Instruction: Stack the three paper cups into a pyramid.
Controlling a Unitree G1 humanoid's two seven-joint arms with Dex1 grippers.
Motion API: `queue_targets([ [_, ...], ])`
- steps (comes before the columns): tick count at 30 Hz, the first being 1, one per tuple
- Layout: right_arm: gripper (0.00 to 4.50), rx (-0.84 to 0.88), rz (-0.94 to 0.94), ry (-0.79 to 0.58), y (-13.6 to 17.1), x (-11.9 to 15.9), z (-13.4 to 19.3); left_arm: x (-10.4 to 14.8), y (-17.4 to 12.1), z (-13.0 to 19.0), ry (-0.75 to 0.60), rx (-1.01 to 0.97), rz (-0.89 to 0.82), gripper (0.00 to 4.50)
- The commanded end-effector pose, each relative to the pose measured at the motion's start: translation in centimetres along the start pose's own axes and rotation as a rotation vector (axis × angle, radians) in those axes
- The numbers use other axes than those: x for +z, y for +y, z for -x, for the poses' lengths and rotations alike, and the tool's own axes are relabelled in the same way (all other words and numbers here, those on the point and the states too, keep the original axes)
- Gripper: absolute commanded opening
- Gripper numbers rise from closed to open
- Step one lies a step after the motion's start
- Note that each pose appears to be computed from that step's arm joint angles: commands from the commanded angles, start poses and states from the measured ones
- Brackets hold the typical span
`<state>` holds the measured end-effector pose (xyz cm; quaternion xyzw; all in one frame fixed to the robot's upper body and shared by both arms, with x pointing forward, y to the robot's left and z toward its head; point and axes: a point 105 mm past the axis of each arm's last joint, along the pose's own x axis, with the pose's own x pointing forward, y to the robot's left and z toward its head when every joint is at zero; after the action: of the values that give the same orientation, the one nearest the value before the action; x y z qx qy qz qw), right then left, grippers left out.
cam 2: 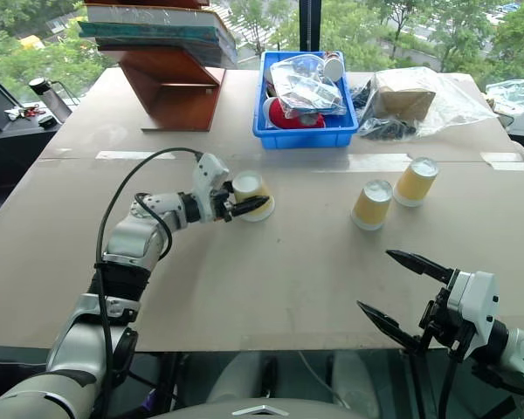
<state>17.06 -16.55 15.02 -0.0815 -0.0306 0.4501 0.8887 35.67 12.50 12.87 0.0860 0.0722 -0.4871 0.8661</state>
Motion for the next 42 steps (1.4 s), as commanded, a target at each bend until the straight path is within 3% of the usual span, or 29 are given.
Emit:
queue_targets([
  [1,4.50,0.013,0.014,-0.012,0.3,0.7,-0.3,2.0,-3.1,1.0,-0.047,-0.169,-0.029,2.90],
  [11,4.50,0.007,0.017,-0.009,0.2,0.5,-0.8,0.6,-7.2,-0.6,0.024,-0.326,-0.085,2.90],
  [24,4.50,-0.009,0.019,-0.009,0.3,0.5,-1.0,0.2,-7.2,-1.7,0.056,-0.310,-0.114,2.90],
  [28,4.50,-0.008,0.017,-0.007,0.3,0.5,-1.0,0.8,-7.4,-1.9,0.009,-0.314,-0.117,4.34],
  [30,4.50,-0.008,0.016,-0.006,0.2,0.5,-1.1,0.9,-7.4,-1.9,0.002,-0.309,-0.118,4.43],
  [42,4.50,-0.292,0.107,0.087,-5.1,-1.5,-2.9,1.6,-8.4,5.7,-0.046,-0.272,-0.037,4.43],
])
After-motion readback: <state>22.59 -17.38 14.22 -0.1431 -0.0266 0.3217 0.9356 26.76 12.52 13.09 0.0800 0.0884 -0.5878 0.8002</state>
